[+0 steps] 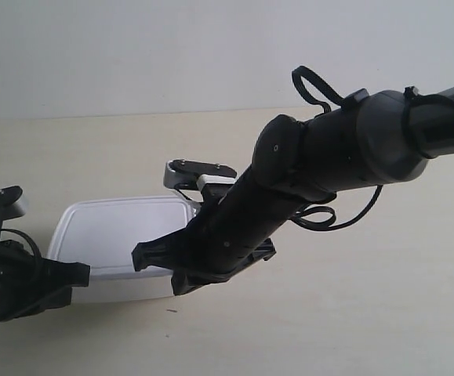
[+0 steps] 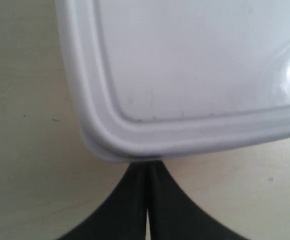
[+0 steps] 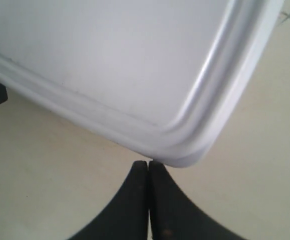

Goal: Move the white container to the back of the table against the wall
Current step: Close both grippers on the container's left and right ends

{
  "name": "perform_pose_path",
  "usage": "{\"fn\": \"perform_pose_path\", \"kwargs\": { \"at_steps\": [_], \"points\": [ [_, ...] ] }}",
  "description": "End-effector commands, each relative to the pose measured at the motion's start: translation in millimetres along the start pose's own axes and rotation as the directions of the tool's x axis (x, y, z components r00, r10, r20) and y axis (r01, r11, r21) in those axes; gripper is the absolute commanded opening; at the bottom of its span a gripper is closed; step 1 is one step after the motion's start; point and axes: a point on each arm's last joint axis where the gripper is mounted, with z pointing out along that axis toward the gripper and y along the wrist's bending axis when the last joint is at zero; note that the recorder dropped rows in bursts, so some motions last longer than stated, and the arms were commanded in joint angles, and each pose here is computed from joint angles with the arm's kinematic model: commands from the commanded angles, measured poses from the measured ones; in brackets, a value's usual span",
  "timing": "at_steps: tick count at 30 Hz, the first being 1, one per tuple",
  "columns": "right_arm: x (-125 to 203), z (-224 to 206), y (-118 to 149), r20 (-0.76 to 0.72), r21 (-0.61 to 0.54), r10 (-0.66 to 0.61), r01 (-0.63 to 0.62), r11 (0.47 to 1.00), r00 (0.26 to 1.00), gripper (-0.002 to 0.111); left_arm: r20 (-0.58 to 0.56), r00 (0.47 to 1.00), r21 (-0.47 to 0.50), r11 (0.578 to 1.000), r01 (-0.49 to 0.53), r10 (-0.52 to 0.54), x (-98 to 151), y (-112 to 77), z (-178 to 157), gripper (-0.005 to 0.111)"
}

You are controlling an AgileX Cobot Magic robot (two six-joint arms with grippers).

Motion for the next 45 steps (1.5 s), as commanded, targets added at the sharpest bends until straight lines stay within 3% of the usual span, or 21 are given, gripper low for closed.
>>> {"fn": "perform_pose_path", "kwargs": {
  "at_steps": [1,15,32,45],
  "points": [
    [0.5,5.5,-3.1,0.001,0.01,-0.002,0.002,1.0,1.0,0.0,0.024,1.0,0.003,1.0,-0.001,0.001,-9.7,-4.2,2.6,0.0],
    [-7.5,16.8,-11.9,0.088,0.056,-0.004,-0.001,0.998,0.996,0.0,-0.001,1.0,0.004,1.0,0.005,-0.005,-17.0,-6.1,13.2,0.0],
    [-13.0,24.4,-23.7,0.134,0.09,0.006,-0.018,0.996,0.991,0.0,0.077,0.997,-0.046,0.999,0.005,-0.002,-37.2,-4.9,23.6,0.0],
    [-39.2,28.7,-19.2,0.152,0.069,-0.026,0.016,0.997,0.988,0.0,0.063,0.998,-0.051,0.999,0.001,0.003,-47.4,-6.4,38.2,0.0]
  ]
}}
